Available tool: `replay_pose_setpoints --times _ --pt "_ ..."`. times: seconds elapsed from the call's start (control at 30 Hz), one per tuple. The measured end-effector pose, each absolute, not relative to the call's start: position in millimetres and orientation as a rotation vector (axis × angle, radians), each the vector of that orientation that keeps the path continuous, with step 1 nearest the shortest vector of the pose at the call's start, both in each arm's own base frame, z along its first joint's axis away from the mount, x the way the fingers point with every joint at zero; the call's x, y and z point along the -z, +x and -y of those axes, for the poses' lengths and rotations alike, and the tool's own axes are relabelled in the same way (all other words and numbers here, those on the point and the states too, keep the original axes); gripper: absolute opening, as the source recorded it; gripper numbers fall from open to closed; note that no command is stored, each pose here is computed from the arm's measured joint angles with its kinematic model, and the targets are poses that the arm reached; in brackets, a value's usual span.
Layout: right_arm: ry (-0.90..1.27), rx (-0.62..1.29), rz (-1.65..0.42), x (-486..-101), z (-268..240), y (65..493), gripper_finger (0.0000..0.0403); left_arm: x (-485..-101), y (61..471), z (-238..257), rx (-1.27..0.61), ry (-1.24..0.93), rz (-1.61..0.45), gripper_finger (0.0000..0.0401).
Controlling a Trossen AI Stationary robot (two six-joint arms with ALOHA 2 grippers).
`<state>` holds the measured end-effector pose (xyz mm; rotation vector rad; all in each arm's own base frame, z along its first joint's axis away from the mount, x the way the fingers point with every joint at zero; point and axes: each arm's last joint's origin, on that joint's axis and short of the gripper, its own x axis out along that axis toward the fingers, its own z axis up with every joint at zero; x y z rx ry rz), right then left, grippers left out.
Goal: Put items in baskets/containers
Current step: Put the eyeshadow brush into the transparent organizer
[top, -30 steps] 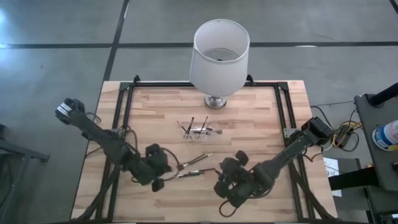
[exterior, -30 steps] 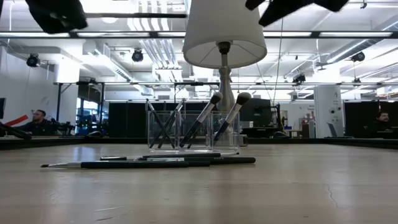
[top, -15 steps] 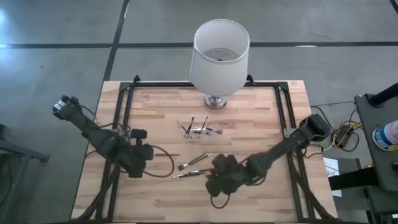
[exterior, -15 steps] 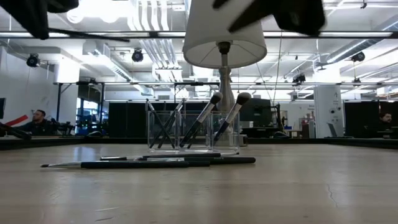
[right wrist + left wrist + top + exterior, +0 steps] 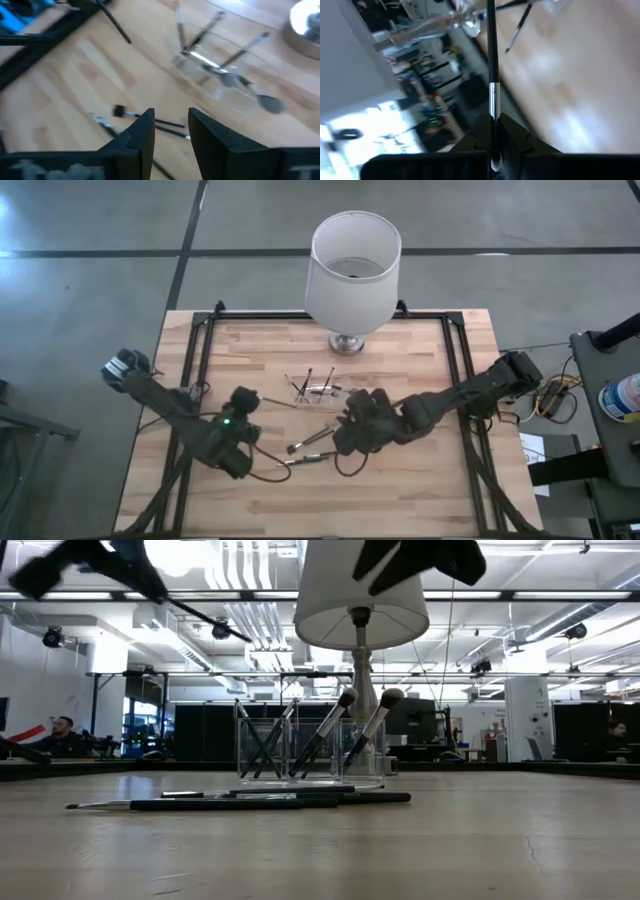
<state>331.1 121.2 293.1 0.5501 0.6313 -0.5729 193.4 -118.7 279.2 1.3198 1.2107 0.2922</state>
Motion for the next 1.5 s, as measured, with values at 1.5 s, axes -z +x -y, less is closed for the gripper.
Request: replay_pose_setpoints --times 1.5 --pt "0.616 0.567 -0.818 -267 -121 322 0.0063 -229 269 64 0.063 1.818 -1.533 0.0013"
